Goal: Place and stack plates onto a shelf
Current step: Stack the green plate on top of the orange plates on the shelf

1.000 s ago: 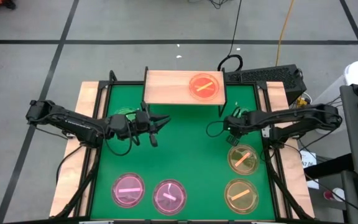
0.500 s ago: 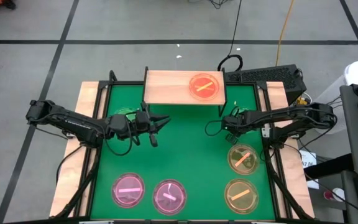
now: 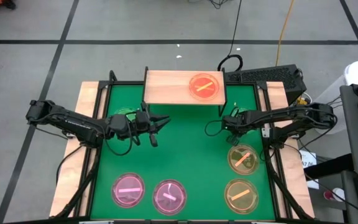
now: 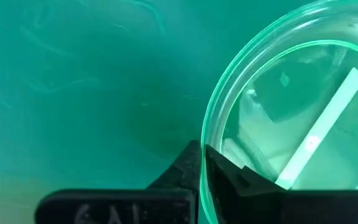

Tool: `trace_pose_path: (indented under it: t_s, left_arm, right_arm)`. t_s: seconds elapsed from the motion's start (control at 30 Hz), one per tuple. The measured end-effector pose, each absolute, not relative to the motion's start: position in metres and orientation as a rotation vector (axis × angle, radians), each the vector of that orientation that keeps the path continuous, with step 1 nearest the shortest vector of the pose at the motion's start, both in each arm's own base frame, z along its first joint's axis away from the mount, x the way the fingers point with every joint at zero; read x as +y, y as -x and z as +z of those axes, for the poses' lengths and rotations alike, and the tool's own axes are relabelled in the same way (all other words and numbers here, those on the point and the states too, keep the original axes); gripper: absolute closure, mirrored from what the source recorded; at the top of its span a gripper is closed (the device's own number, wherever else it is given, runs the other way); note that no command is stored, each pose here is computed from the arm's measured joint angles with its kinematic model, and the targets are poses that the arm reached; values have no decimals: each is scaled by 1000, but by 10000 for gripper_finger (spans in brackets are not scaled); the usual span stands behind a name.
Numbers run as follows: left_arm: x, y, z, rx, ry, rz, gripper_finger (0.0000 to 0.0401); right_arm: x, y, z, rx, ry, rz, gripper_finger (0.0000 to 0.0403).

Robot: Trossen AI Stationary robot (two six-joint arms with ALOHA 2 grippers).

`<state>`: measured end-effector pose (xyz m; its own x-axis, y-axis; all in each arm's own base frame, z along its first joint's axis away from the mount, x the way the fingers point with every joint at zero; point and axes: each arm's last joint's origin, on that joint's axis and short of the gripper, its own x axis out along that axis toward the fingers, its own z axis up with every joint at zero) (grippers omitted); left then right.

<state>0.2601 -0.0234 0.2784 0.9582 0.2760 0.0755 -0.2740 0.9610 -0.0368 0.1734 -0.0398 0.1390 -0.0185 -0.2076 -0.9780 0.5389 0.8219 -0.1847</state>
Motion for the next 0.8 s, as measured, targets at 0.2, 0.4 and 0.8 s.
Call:
trace_pose_path:
  t_s: [0.2,0.4,0.8]
  left_arm:
    - [-23,-260,278,-80,27,279,327]
    - [-23,-260,278,-80,27,279,327]
    - [-23,-260,278,-77,30,279,327]
  right_arm:
    - [-35,-171,145,1465,-271,-575,402]
    - [-19,-167,169,1311,-416,-330,402]
    - [3,-162,229,770,-448,45,402]
